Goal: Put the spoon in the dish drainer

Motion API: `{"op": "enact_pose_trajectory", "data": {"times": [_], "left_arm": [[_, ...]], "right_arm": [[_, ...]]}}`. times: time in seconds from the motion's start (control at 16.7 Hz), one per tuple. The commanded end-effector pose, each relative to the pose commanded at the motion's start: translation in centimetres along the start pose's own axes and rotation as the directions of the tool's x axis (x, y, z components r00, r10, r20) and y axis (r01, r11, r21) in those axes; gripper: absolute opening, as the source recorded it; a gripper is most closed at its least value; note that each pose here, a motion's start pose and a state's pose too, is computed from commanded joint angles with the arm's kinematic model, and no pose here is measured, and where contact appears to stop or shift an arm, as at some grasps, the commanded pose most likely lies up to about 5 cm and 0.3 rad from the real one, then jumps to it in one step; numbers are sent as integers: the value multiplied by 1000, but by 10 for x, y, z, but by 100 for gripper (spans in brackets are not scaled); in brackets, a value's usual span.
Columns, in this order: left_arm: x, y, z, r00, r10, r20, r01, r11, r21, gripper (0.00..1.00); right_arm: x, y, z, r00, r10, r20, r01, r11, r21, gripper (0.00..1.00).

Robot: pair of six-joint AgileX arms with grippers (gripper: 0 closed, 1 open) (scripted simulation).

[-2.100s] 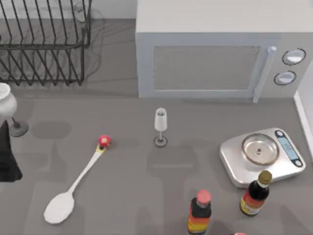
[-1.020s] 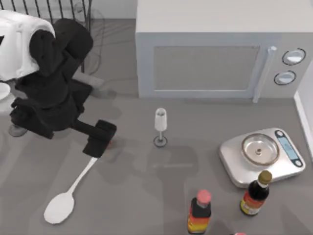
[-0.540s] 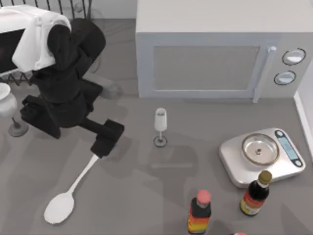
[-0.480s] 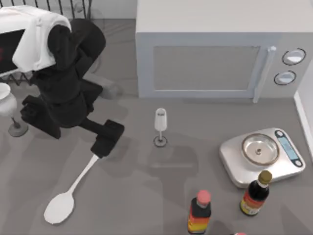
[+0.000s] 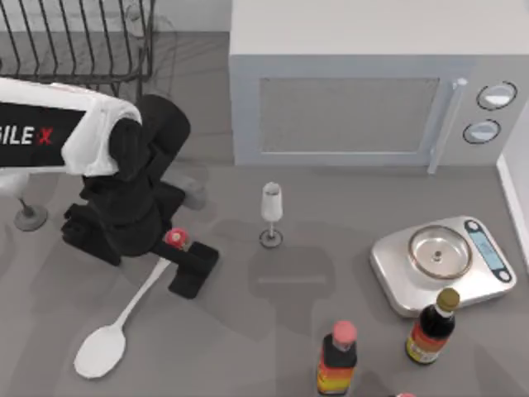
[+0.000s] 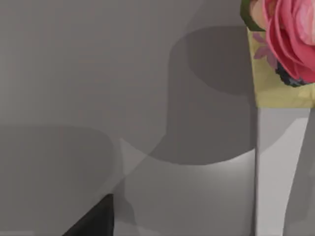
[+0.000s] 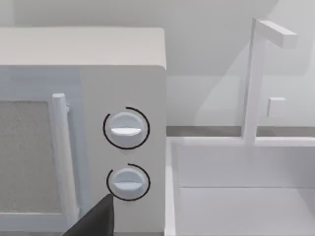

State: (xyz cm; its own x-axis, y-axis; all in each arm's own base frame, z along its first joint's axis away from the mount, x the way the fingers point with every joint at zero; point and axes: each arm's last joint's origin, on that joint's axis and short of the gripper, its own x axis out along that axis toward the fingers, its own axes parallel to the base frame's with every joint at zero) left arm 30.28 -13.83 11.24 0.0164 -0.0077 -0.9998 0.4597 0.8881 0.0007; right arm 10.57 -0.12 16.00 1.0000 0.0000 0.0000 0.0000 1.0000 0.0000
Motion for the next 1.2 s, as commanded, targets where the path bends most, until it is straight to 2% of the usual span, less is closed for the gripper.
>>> {"op": "enact_pose_trajectory", "data": {"times": [0.18, 0.42, 1.2], "left_arm": [[20, 0, -4, 1000, -1, -12, 1, 1000, 1, 100], [20, 0, -4, 1000, -1, -13, 1, 1000, 1, 100], [20, 0, -4, 1000, -1, -13, 1, 1000, 1, 2]], "right_arm": [[0, 0, 0, 1000, 0, 0, 0, 1000, 0, 100], [0, 0, 0, 1000, 0, 0, 0, 1000, 0, 100], [0, 0, 0, 1000, 0, 0, 0, 1000, 0, 100]]}}
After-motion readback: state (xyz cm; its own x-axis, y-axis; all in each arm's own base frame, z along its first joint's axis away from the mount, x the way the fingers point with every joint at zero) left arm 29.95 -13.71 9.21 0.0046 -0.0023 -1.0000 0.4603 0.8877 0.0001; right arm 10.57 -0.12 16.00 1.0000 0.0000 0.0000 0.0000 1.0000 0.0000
